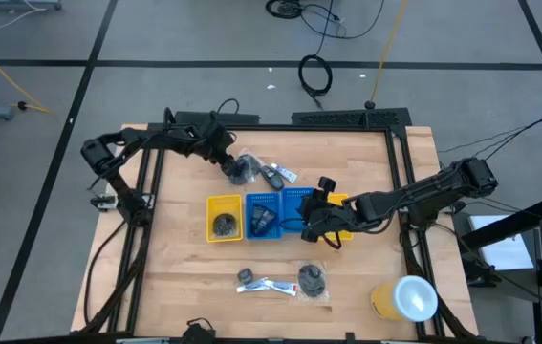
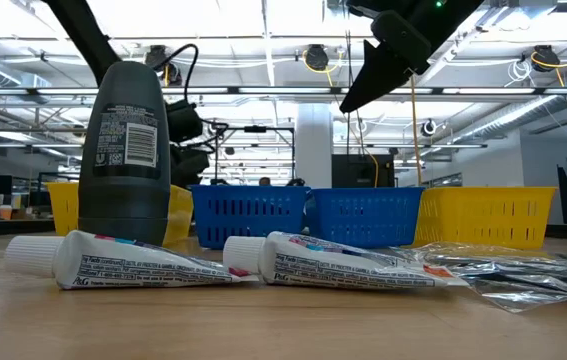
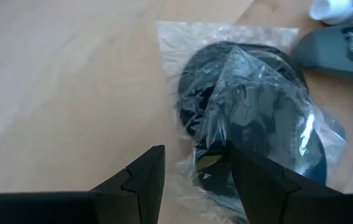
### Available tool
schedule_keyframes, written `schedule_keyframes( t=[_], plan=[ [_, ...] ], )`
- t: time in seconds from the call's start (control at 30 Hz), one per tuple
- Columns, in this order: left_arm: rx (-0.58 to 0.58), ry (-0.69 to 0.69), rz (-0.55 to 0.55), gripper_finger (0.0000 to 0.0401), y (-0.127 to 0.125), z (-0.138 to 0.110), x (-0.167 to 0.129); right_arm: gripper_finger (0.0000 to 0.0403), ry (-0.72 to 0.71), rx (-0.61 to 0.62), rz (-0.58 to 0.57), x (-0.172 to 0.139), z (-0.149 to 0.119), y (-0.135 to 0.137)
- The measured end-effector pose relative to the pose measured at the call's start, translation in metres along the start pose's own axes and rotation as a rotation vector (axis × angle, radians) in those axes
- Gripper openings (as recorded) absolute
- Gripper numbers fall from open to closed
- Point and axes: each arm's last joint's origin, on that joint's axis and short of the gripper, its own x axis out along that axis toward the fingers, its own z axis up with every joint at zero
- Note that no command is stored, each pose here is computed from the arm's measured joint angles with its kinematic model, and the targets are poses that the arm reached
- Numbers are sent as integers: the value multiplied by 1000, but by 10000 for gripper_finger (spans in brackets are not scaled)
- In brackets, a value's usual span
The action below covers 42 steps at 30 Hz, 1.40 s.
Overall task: Pick & Place Travel size toiletries
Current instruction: Put the hairbrush into the left yellow bin
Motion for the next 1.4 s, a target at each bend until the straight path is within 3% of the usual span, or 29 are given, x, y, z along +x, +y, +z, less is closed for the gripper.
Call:
schedule_keyframes(
  t=[0.13, 0.33, 0.6, 1.0, 1.4],
  plan=[
    [18, 18, -89, 177, 1, -2, 1, 167, 0, 0, -1, 0, 0, 0],
    [45, 18, -119, 161, 0, -2, 1, 167, 0, 0, -1, 0, 0, 0],
    [51, 43, -124, 14, 1, -5, 0, 167, -1, 0, -2, 0, 0, 0],
    [64, -7, -135, 1, -9, 1, -17, 167, -1, 1, -2, 0, 0, 0],
    [200, -171, -109, 0, -54, 6, -88, 167, -9, 7, -1, 0, 1, 0]
  ],
)
